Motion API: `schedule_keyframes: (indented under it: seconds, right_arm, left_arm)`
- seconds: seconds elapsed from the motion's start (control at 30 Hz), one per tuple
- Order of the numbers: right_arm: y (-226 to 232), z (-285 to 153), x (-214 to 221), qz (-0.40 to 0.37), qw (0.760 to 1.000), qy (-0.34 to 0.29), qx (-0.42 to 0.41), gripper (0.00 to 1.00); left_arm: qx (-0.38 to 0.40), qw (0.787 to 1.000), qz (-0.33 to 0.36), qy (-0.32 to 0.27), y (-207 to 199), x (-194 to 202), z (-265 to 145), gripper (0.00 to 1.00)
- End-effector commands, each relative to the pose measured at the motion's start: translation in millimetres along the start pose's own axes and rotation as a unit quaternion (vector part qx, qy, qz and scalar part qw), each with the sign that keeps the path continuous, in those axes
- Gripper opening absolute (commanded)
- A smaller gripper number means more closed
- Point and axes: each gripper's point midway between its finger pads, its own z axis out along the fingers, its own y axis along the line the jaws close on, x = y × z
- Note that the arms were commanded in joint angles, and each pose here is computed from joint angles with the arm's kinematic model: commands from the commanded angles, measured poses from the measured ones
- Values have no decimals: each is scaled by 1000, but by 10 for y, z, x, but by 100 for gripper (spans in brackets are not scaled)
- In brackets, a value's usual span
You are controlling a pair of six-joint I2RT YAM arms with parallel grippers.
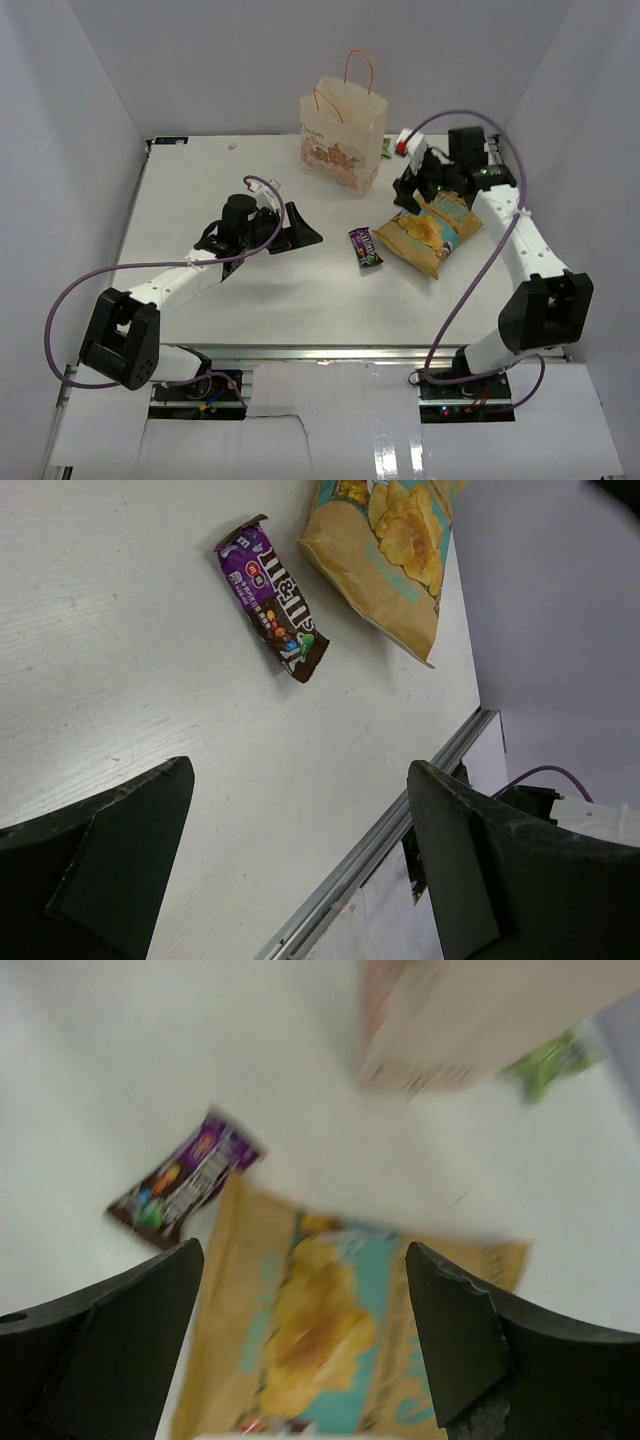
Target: Place the snacks into the paper bag
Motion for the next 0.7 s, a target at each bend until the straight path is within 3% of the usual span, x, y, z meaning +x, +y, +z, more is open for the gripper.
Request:
schedule_keyframes:
  seconds: [0.0, 0.07, 0.1, 0.13, 0.17, 0.2, 0.43, 0.67]
  right_arm:
    - [658, -181, 852, 11, 987, 163, 4, 88]
    - [1025, -103, 1180, 8, 980, 195, 31, 92]
    - [832, -192, 1035, -26, 977, 176, 120, 96]
    - [987, -175, 1268, -22, 971, 195, 135, 99]
    - [1133, -100, 1212, -45, 972, 182, 140, 93]
    - [1013, -147, 1132, -60, 963, 168, 200, 90]
    - [973, -96, 1708, -96, 915, 268, 285, 90]
    - [904, 43, 1864, -130, 899, 282, 308, 91]
  left_arm:
    - [-3, 1000, 8, -5, 31, -57, 2, 98]
    - [2, 1000, 6, -2, 26, -69, 31, 98]
    - [1, 1000, 3, 4, 54, -46, 59, 98]
    - [2, 1000, 2, 6, 56, -41, 70, 98]
    - [6, 1000, 0, 9, 51, -28, 77, 98]
    - [6, 1000, -3, 10, 56, -22, 89, 98]
    - [8, 1000, -13, 5, 68, 57, 15, 98]
    - [6, 1000, -18, 0, 64, 90, -49, 98]
